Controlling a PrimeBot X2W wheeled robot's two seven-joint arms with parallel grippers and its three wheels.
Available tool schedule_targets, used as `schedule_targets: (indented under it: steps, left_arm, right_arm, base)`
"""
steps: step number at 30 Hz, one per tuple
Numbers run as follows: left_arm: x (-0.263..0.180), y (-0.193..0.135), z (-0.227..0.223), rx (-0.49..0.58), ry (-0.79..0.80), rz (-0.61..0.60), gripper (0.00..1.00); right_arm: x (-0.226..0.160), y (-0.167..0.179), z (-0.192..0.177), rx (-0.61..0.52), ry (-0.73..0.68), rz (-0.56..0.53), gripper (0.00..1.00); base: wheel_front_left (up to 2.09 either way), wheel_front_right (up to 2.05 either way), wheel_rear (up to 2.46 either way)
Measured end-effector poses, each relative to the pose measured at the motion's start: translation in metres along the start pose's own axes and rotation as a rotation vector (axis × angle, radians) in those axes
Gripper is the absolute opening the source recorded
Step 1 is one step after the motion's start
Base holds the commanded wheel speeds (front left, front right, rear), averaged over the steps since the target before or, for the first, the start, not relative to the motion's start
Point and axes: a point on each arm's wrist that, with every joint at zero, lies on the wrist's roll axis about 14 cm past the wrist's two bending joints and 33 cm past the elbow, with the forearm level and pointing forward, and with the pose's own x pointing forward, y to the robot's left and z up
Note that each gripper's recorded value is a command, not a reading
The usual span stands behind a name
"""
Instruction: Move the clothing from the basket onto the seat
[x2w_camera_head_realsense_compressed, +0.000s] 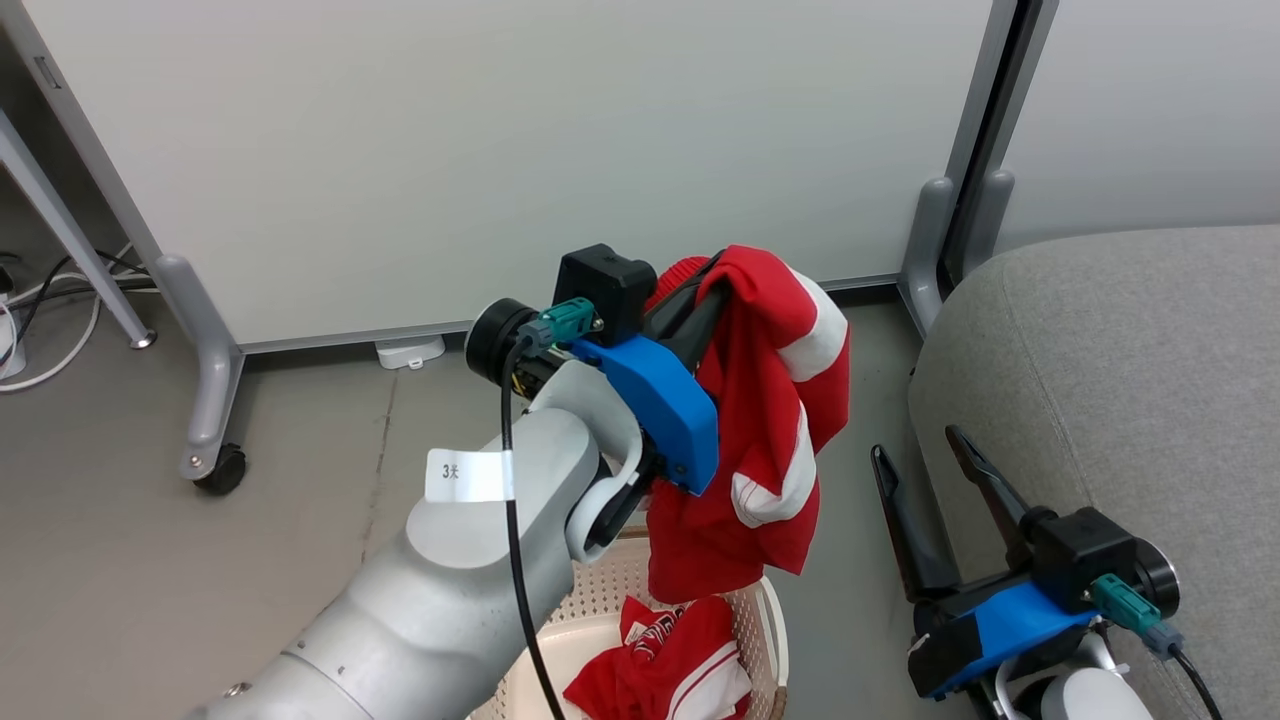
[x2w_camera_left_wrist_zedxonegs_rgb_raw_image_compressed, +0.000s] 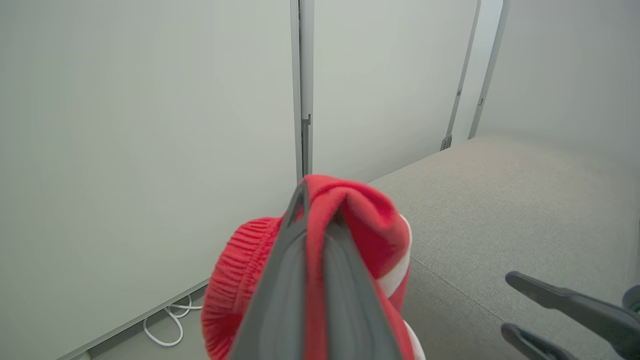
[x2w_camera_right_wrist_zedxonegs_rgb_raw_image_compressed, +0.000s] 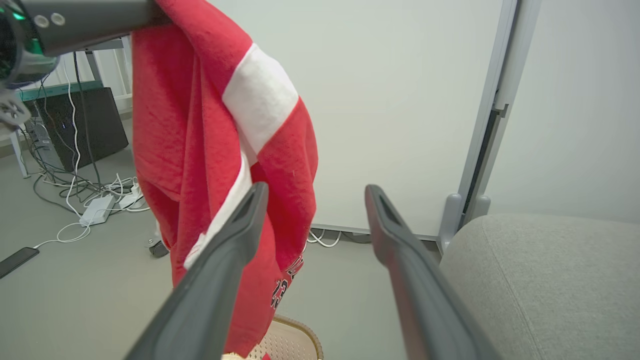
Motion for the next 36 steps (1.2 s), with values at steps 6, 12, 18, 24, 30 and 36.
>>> schedule_targets:
  steps: [6,12,18,24,30,36]
  left_arm:
    - [0.002,-0.009,-0.004,-0.017,0.018,-0.015,0.00]
    - [0.003,-0.010,-0.007,-0.041,0.025,-0.011,0.00]
    - [0.004,-0.015,-0.007,-0.041,0.025,-0.022,0.00]
    - [0.004,-0.019,-0.011,-0.052,0.038,-0.034,0.00]
    - [0.004,-0.022,-0.014,-0.067,0.044,-0.042,0.00]
    - [0.005,-0.021,-0.014,-0.070,0.045,-0.042,0.00]
  right_arm:
    - [-0.001,0.001,0.000,0.001,0.000,0.003,1.00]
    - [-0.003,0.001,-0.003,0.005,0.010,0.001,1.00]
    - [-0.002,0.007,-0.007,0.026,0.030,0.016,1.00]
    - [0.003,0.024,-0.018,0.034,0.085,0.069,1.00]
    - [0.022,0.039,-0.023,-0.012,0.124,0.132,1.00]
    - [0.043,0.052,-0.032,-0.018,0.174,0.186,1.00]
  base:
    - [0.00,0.00,0.00]
    - [0.00,0.00,0.00]
    - [0.00,0.00,0.00]
    - [0.00,0.00,0.00]
    - [0.00,0.00,0.00]
    - [0.00,0.00,0.00]
